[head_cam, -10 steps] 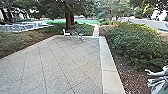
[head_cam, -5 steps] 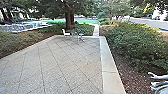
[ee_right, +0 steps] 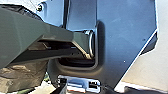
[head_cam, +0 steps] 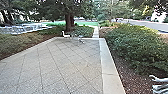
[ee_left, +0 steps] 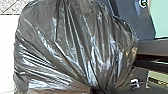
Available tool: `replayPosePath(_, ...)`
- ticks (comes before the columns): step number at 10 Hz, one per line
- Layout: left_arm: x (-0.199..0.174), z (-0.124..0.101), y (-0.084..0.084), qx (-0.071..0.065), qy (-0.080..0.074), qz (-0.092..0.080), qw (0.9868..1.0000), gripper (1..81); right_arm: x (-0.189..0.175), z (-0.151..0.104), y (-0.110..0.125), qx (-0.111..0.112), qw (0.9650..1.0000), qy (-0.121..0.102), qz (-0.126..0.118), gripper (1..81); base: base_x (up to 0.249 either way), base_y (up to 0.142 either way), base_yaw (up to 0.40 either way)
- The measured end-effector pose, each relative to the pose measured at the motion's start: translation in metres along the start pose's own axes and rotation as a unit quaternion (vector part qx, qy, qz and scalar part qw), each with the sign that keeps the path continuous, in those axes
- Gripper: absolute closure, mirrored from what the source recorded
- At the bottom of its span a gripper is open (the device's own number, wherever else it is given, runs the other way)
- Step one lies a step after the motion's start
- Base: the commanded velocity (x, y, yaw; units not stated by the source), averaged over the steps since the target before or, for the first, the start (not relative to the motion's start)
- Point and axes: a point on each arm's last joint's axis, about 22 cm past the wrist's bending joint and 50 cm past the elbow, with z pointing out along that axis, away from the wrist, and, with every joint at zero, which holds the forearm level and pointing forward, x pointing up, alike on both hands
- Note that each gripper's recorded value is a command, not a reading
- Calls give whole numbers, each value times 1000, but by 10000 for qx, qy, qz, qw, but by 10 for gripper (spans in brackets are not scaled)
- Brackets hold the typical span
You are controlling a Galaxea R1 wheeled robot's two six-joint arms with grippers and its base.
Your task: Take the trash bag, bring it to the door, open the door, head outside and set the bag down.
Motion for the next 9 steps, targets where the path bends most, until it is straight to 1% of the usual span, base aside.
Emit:
replayPosePath(1,-10,1,2,-15,-65,-16,10000,811,-9,0,-2,11,10000,-52,15,10,123,0,0)
replayPosePath(2,-10,1,2,-22,-75,-13,10000,811,-8,1,-4,22,10000,-52,15,10,124,0,0)
replayPosePath(3,-8,0,1,-14,-54,-9,10000,811,1,2,-6,40,10000,17,-5,10,126,0,0)
replayPosePath(4,-7,0,1,-11,-30,-8,10000,811,0,2,-7,41,10000,15,-6,10,133,0,0)
replayPosePath(7,-8,0,1,-7,-36,-4,10000,811,0,2,-6,32,10000,18,-7,10,132,0,0)
replayPosePath(8,-7,0,1,-11,-35,-7,10000,811,1,2,-6,35,10000,22,-6,10,0,0,0)
replayPosePath(9,0,0,0,-4,0,4,10000,811,6,2,-6,36,10000,41,-12,10,0,0,0)
